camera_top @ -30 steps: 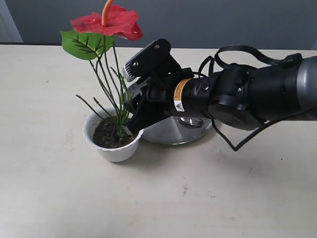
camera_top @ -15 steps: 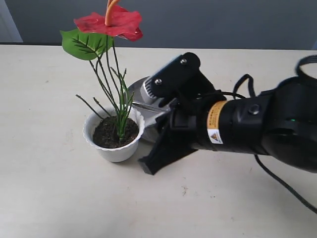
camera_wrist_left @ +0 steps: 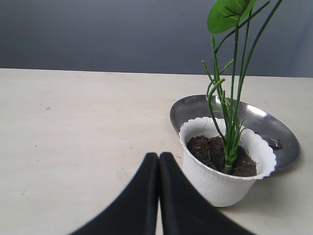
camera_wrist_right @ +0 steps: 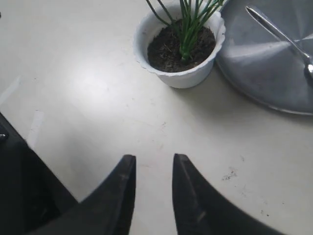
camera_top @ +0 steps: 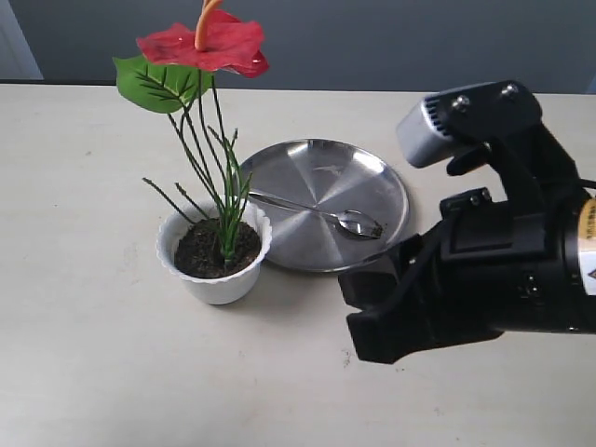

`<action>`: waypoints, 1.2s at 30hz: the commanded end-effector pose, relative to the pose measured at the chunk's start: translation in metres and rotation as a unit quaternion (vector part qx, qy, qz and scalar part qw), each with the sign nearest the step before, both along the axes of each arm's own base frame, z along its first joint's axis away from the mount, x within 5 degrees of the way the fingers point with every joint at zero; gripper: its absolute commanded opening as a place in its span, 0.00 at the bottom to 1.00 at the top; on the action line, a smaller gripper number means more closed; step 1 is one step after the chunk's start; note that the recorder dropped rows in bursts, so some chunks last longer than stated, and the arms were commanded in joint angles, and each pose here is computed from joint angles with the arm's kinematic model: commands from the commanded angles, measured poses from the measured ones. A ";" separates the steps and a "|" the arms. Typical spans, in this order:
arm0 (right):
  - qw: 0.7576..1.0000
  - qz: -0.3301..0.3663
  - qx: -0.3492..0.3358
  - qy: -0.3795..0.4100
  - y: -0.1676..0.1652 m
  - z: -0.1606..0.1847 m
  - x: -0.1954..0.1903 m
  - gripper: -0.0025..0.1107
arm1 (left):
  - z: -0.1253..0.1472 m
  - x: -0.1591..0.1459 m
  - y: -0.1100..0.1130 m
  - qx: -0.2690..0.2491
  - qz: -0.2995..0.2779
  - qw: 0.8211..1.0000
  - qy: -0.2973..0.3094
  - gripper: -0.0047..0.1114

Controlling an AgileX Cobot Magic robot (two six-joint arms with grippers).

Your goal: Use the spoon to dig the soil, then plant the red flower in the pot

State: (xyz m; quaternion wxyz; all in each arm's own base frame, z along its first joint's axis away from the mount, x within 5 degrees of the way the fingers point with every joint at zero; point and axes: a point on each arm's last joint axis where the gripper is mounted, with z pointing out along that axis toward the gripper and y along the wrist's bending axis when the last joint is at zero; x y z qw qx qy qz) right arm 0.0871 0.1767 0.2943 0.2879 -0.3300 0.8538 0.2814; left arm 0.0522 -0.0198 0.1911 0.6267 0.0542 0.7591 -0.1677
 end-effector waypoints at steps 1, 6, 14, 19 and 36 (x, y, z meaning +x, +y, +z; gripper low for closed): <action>1.000 -0.001 0.012 0.003 -0.004 0.003 -0.003 0.26 | 0.001 0.000 0.000 -0.003 -0.004 1.000 -0.005 0.04; 1.000 0.003 0.011 -0.029 -0.010 0.008 -0.002 0.26 | 0.001 0.000 0.000 -0.003 -0.004 1.000 -0.005 0.04; 0.982 -0.088 0.106 -0.132 -0.060 0.049 0.006 0.26 | 0.001 0.000 0.000 -0.003 -0.004 1.000 -0.005 0.04; 0.952 -0.208 0.149 -0.166 -0.100 0.054 0.011 0.26 | 0.001 0.000 0.000 -0.003 -0.004 1.000 -0.005 0.04; 0.879 -0.327 0.161 -0.307 -0.160 -0.065 -0.041 0.26 | 0.001 0.000 0.000 -0.003 -0.004 1.000 -0.005 0.04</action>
